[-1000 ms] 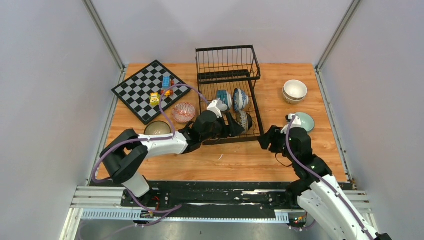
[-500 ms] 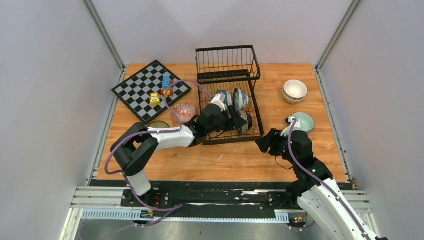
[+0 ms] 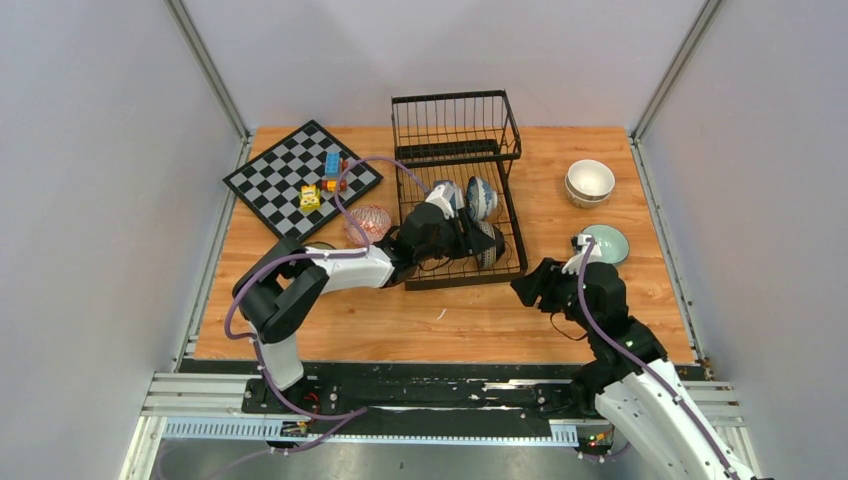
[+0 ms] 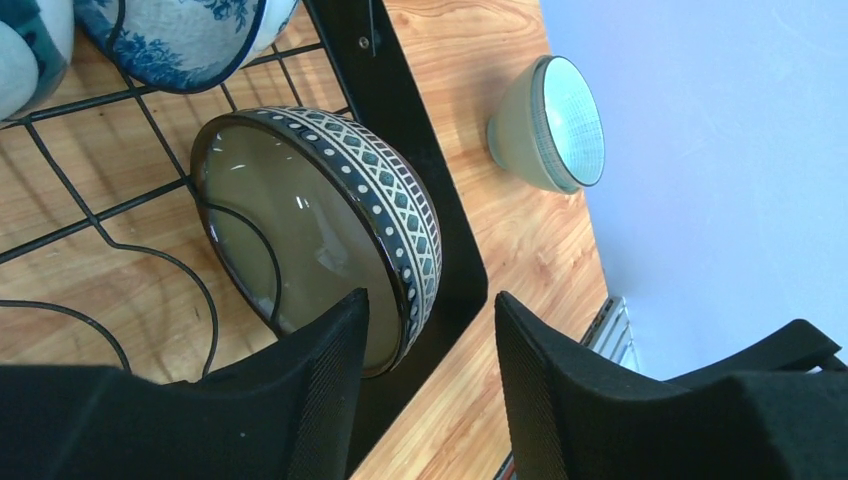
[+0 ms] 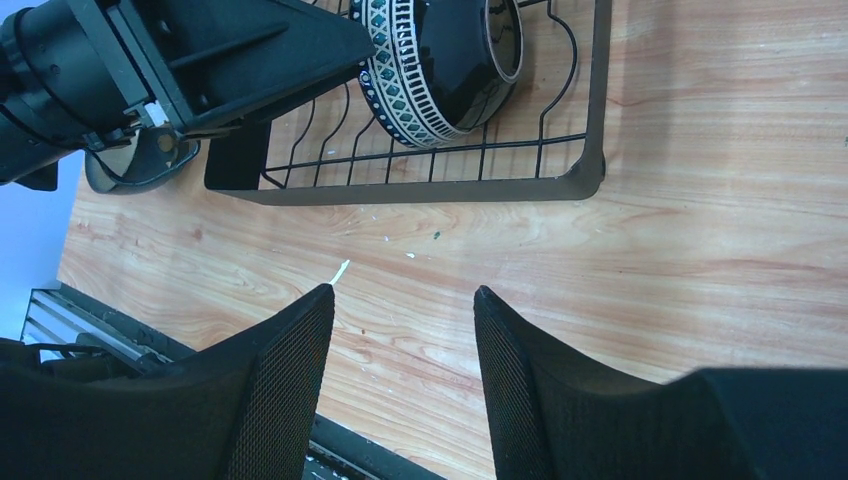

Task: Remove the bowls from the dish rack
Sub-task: Pick up the bowl from the dish rack.

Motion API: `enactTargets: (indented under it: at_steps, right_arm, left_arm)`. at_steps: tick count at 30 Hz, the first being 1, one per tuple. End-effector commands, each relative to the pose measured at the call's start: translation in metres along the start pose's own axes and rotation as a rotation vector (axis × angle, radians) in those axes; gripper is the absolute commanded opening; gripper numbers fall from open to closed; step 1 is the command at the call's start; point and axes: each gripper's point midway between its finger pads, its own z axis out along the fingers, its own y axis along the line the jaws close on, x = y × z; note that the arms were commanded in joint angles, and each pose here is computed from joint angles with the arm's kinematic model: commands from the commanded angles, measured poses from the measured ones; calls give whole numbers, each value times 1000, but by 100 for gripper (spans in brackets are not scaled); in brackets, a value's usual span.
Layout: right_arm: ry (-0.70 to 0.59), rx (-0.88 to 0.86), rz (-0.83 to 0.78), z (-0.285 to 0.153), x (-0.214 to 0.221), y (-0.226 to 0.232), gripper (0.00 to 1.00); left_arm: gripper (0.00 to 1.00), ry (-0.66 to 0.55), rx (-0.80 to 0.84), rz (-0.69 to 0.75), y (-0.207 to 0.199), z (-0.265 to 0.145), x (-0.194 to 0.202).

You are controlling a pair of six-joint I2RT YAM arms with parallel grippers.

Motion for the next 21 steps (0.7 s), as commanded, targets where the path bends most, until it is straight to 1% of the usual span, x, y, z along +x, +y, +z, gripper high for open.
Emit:
enactTargets:
  at_steps: [1,11,21]
  right_arm:
    - [34,9,6,-3,8,-2,57]
    - [40,13,5,-4,9,-3,57]
    - [50,13,12,-4,12,-3,57]
  left_arm:
    - [49,10,38,12,-3,9,0]
    - [39,18,57,4,2,12,4]
    - [29,-3,164,-17,-6,12,1]
